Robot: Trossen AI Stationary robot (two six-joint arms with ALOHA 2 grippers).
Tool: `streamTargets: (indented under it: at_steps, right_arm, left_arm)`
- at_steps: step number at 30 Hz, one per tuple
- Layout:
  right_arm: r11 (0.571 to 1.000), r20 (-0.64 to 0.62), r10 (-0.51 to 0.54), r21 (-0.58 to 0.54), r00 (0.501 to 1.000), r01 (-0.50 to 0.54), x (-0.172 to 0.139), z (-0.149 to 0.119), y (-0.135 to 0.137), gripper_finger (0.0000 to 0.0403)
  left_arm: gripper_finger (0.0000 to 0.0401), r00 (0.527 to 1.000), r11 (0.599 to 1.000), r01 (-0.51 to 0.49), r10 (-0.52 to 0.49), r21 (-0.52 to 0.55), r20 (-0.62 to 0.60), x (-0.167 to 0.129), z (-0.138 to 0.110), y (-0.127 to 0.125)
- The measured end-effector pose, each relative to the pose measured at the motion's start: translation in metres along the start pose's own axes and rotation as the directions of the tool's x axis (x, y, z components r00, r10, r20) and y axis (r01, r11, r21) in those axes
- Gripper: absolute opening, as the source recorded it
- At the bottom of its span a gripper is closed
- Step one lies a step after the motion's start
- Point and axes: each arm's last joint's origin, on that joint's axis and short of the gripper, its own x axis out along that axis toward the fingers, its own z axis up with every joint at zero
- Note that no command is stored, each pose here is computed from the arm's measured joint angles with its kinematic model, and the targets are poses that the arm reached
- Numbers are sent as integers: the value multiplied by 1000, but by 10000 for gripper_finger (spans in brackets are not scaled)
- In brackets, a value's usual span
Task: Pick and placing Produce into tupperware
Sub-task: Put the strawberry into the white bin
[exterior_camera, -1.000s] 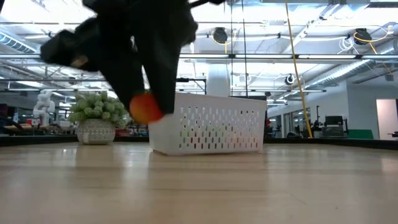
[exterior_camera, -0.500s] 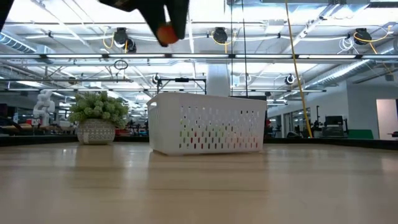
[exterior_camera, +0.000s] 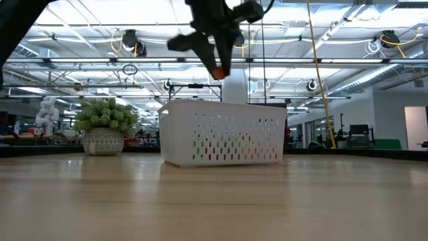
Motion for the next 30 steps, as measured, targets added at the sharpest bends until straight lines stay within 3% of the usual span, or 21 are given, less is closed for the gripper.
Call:
streamTargets:
  at_steps: [3,6,17,30]
  right_arm:
    - [1000,-34,-1,3,999,2,-2,-2,0,180]
    - [1000,-75,-3,3,997,4,-2,-6,0,180]
    - [999,-117,-6,-35,993,2,2,-13,-1,180]
    - [1000,-150,-7,-23,989,4,11,-24,-4,180]
  left_arm:
    - [93,997,997,80,-80,7,-10,12,14,3]
    - [93,996,996,88,-88,2,-17,28,17,8]
    - [93,987,996,85,-86,-15,-136,81,-3,21]
    - [93,989,998,62,-64,-20,-137,92,-7,26]
